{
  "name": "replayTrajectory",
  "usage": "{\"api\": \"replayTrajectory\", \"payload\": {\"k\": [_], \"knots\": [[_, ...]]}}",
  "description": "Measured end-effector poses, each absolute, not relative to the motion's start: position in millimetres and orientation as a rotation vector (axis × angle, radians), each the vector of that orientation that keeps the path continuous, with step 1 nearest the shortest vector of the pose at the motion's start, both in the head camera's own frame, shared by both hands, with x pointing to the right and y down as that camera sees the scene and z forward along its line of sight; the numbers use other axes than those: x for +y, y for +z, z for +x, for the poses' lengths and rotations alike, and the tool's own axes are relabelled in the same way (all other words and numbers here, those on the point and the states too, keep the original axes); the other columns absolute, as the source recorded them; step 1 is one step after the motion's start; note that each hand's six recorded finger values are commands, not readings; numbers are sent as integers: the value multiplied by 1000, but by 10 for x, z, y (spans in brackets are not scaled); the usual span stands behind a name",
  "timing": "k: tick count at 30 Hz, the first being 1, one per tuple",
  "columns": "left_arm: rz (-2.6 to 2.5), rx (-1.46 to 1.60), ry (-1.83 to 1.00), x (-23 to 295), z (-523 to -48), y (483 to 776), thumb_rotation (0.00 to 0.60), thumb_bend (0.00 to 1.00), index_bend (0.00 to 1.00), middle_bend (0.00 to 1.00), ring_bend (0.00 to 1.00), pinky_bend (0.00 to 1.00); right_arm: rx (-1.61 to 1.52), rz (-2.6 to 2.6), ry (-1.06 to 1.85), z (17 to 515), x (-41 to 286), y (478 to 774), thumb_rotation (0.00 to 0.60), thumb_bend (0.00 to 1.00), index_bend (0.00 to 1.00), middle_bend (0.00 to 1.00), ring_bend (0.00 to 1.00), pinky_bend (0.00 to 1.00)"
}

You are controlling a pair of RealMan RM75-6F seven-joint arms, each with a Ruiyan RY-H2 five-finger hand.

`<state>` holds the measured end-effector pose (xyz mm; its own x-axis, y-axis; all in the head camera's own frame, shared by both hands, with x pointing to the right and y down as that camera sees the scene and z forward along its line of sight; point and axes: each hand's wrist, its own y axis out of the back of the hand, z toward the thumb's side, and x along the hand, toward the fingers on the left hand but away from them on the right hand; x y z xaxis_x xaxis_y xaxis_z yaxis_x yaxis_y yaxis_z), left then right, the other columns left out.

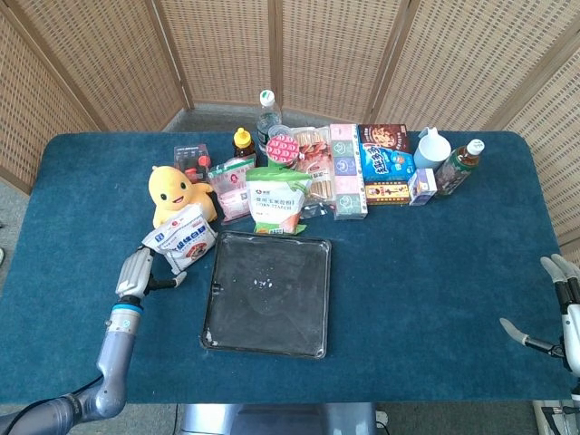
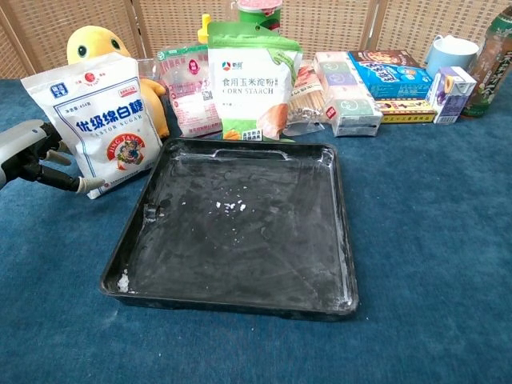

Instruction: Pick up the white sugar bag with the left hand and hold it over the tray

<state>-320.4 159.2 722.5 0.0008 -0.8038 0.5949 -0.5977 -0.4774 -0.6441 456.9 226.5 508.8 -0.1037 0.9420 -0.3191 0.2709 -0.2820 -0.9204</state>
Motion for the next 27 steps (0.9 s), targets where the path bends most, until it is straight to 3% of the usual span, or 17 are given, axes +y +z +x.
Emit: {"api": "replayTrajectory", "payload": {"k": [7,13,27], "knots": [[-2049,1474,-1487,1579,-3160,7280,600,279,175,178,212,225,-1358,-1573,1416,4572,2266,5077,378,0,44,4,0,0],[-2050,1477,-1469,1610,-3047,7305,600,290,198,202,237,302,-1362,-1590,1415,4573,2267,5079,378,0,44,4,0,0],[-1955,1489,-1468,1535,-2999,7285,600,450,281,277,322,393,-1373,-1618,1407,4577,2264,5079,382,0,44,4,0,0]]}}
